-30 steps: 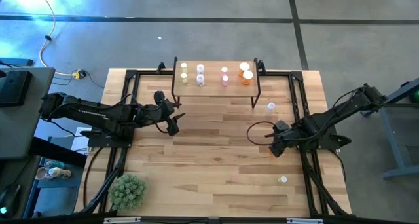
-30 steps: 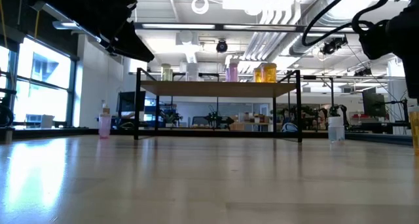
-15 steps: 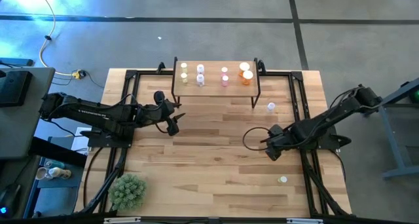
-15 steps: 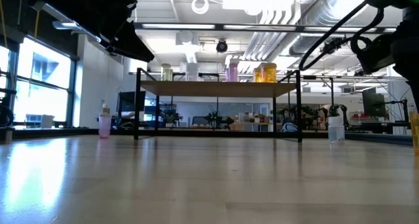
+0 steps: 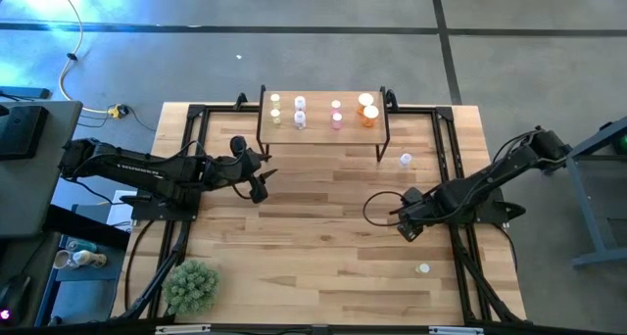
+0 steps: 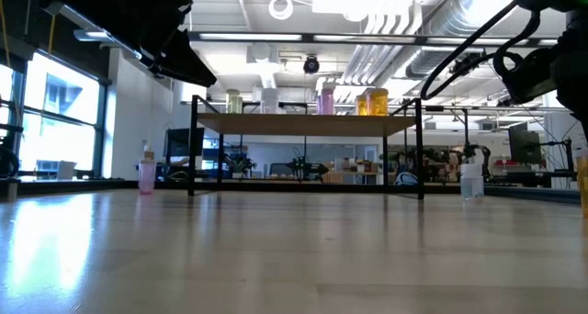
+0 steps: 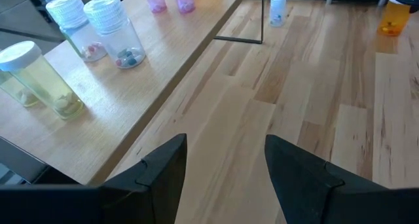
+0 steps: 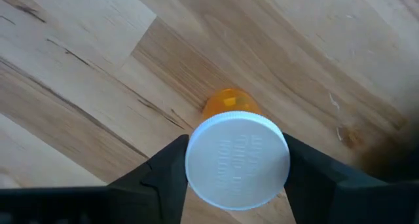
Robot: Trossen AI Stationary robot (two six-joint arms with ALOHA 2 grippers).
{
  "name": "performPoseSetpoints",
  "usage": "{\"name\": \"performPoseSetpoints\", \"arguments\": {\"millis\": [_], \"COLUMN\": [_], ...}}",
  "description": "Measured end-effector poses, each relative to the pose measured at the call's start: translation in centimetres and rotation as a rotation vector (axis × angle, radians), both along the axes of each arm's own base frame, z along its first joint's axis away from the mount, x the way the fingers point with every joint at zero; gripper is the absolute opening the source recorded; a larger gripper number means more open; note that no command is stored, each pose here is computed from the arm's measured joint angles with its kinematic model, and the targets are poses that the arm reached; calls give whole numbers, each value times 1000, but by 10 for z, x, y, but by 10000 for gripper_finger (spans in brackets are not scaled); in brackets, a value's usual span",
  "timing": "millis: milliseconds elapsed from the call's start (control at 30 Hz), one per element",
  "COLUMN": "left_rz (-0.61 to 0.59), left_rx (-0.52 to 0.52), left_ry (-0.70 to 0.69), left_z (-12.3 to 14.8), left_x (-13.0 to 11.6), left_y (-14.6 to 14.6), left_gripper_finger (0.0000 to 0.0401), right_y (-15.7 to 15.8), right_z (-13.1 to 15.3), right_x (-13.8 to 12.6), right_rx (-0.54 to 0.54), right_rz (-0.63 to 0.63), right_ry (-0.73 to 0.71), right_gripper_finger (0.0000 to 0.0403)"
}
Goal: Pick and place medicine bottles onto shelf by color
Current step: Put the orange pill bottle aligned with the other orange pill bottles on the shelf
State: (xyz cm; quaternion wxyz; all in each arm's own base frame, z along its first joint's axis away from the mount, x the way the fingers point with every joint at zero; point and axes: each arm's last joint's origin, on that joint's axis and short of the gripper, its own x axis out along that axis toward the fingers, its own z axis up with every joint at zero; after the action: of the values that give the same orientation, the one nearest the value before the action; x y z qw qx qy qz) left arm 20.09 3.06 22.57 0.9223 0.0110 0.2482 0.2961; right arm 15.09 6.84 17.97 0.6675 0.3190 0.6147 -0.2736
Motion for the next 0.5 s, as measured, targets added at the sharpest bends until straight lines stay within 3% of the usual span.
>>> {"name": "performPoseSetpoints", "arguments": {"millis": [200, 500], "left_rz": [0, 0], "left_rx": [0, 0], "left_ry": [0, 0], "left_z": [0, 0], "left_x": [0, 0], "left_y": [0, 0], "left_gripper_finger": [197, 197], "right_y": [2, -2], "right_z": [9, 55], "right_x": [5, 31], "right_rx": [22, 4], "right_rz": [3, 15], "right_ry": [-26, -211], "right_gripper_finger": [204, 196]}}
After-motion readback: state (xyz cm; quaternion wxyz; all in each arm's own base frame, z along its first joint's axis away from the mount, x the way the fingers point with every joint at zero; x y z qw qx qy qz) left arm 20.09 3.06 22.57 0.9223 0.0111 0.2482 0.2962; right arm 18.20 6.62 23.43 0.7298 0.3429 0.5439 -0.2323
